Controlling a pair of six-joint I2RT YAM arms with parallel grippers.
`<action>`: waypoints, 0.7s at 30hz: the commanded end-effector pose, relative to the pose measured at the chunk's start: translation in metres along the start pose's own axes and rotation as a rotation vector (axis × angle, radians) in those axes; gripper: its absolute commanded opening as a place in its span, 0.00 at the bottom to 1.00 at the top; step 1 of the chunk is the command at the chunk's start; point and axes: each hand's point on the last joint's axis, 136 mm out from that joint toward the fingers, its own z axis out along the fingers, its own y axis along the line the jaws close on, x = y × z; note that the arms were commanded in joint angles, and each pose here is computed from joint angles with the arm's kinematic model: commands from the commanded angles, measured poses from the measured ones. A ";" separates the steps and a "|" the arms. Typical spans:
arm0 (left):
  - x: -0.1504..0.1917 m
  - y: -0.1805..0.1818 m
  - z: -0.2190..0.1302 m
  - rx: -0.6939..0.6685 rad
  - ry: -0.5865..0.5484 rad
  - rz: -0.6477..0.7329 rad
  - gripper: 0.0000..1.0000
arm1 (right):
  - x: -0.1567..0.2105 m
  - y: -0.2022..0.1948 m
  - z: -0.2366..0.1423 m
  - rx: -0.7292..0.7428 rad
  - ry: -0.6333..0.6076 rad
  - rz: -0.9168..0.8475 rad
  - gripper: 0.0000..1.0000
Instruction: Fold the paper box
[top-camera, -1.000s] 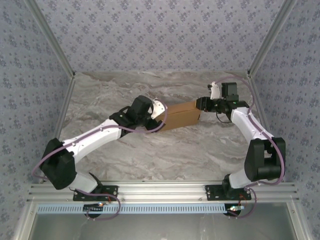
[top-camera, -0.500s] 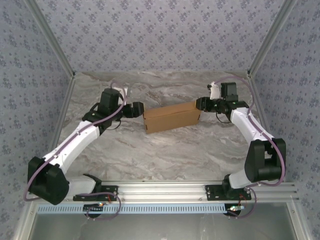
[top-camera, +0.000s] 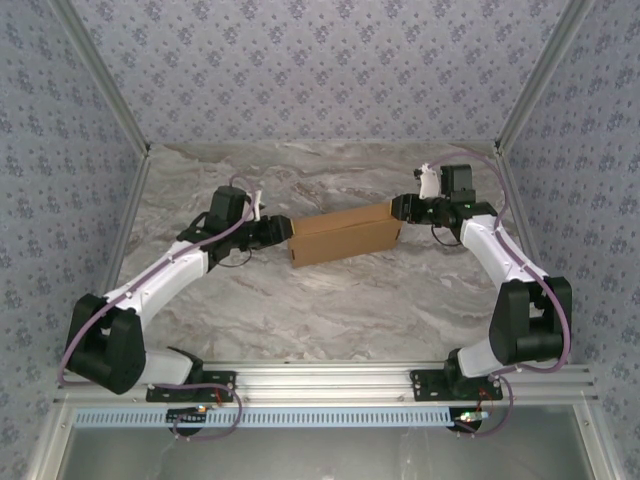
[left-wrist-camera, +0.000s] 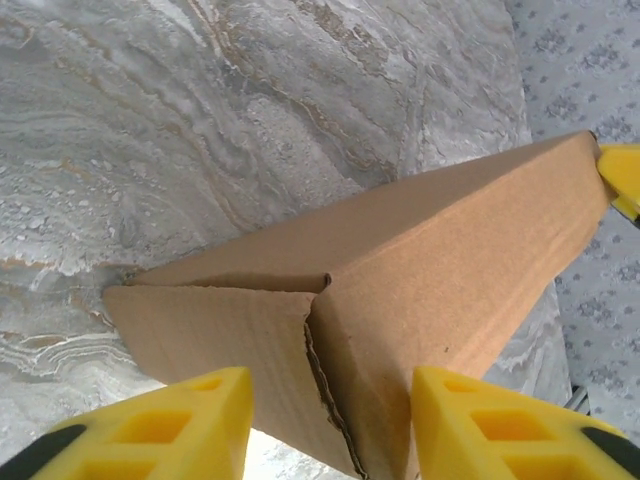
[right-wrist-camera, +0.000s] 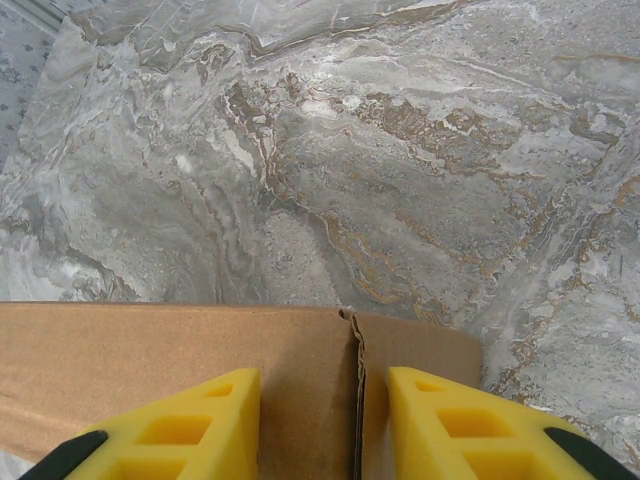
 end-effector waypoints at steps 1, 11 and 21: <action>0.014 0.016 0.007 -0.017 0.034 -0.036 0.40 | 0.065 -0.028 0.008 0.114 0.225 0.086 0.37; 0.046 0.051 0.019 -0.029 0.058 -0.142 0.31 | 0.076 -0.033 0.013 0.090 0.249 0.116 0.34; 0.037 0.046 0.018 -0.034 0.044 -0.109 0.32 | 0.049 -0.016 0.002 -0.037 0.193 0.163 0.42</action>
